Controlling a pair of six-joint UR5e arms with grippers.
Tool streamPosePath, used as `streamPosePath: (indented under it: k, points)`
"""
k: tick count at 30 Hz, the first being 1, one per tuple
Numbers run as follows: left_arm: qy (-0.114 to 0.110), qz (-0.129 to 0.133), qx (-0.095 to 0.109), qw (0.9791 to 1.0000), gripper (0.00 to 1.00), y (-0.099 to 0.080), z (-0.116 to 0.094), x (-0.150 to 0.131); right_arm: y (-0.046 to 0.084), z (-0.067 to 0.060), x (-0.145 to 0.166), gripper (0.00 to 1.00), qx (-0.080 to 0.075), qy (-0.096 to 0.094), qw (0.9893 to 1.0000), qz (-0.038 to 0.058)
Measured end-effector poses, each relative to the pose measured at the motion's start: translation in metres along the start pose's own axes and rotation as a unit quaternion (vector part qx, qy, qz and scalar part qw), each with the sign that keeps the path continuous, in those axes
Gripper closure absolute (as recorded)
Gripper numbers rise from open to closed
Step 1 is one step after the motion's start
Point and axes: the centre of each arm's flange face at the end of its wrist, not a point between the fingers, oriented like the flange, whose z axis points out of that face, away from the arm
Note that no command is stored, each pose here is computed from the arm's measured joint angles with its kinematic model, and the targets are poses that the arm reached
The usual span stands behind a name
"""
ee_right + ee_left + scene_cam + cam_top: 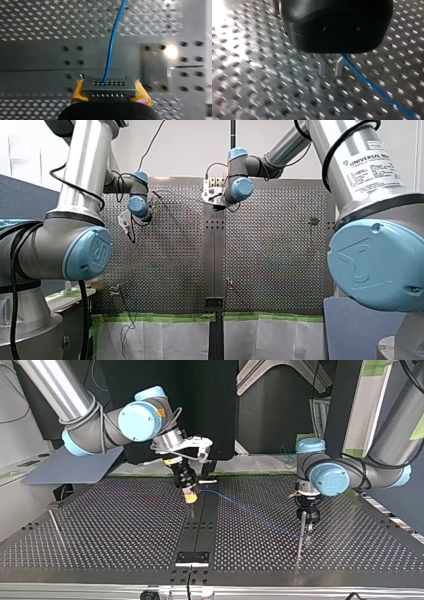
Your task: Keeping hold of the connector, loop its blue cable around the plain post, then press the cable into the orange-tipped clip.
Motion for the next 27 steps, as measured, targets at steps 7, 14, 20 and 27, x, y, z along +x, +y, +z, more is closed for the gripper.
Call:
streamPosePath:
  k: [7,14,20,27]
  points:
    - [0.001,0.008,-0.002,1.0,0.13,0.003,0.003,0.008,-0.01,0.008,-0.061,1.0,-0.004,-0.039,0.9992,-0.004]
    - [0.002,0.015,-0.007,0.9999,0.0,0.004,0.002,0.009,-0.006,0.011,-0.13,1.0,-0.018,-0.073,0.9971,-0.0088]
    - [0.003,0.017,-0.017,0.9997,0.0,0.005,0.001,0.01,-0.007,0.016,-0.172,1.0,-0.018,-0.091,0.9957,-0.011]
    - [0.005,0.015,-0.015,0.9998,0.0,0.003,0.0,0.011,-0.012,0.017,-0.217,1.0,-0.026,-0.119,0.9924,-0.0174]
